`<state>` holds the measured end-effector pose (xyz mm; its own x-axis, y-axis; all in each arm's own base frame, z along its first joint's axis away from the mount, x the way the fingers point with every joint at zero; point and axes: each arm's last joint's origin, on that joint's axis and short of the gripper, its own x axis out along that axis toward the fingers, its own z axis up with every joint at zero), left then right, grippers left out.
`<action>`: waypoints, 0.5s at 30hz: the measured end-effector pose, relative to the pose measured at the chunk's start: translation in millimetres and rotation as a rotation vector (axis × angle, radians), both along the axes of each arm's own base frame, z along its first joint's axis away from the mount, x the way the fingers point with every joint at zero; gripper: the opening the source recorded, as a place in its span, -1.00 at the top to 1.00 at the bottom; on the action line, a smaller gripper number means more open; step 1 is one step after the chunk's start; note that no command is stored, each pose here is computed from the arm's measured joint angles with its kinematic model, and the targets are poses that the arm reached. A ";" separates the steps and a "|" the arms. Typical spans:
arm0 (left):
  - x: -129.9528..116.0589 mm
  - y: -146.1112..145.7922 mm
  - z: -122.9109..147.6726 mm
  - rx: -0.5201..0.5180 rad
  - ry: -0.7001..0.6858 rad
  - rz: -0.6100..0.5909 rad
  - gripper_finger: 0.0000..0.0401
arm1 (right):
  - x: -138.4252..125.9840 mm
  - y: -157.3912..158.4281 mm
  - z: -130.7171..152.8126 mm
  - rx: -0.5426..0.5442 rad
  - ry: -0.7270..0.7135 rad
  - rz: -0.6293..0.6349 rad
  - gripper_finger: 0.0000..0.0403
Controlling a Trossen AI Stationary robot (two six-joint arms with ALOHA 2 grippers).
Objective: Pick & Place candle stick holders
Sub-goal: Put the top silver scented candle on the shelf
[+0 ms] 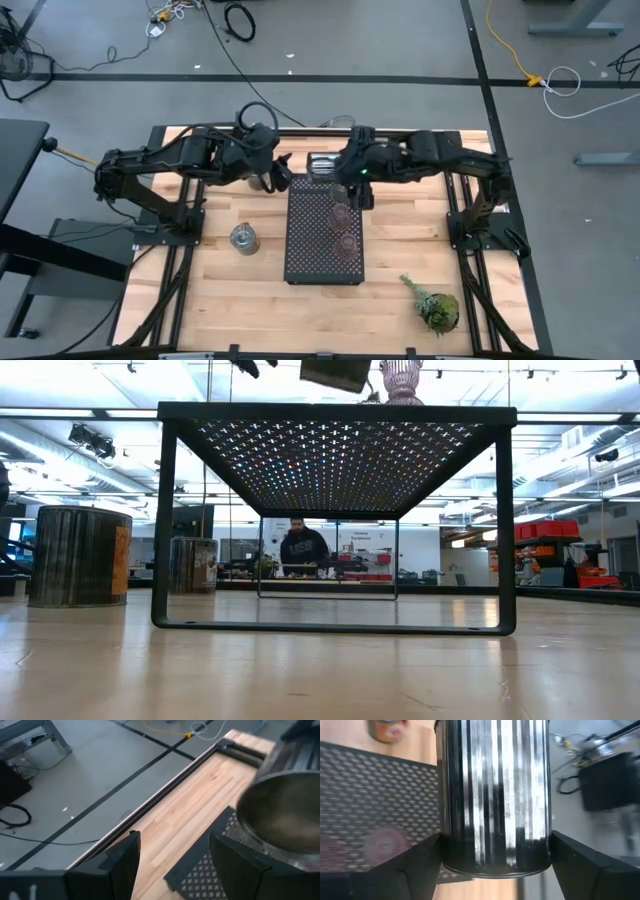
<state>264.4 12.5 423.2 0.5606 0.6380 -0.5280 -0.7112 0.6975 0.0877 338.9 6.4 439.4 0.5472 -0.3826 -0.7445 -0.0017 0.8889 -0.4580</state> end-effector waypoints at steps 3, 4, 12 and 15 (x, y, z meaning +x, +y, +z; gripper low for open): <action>-2.4 0.1 -2.4 0.001 0.038 0.000 -0.19 | 8.7 1.8 -8.0 -0.080 0.040 0.003 -0.53; -3.4 0.1 -3.3 0.001 0.052 0.000 -0.19 | 11.2 3.0 -10.5 -0.099 0.052 0.005 -0.53; -11.3 0.3 -9.9 0.004 0.167 0.000 -0.19 | 30.4 24.6 -22.9 -0.379 0.129 0.090 -0.53; -14.0 0.3 -11.8 0.005 0.204 0.000 -0.19 | 37.0 32.7 -28.6 -0.469 0.165 0.117 -0.53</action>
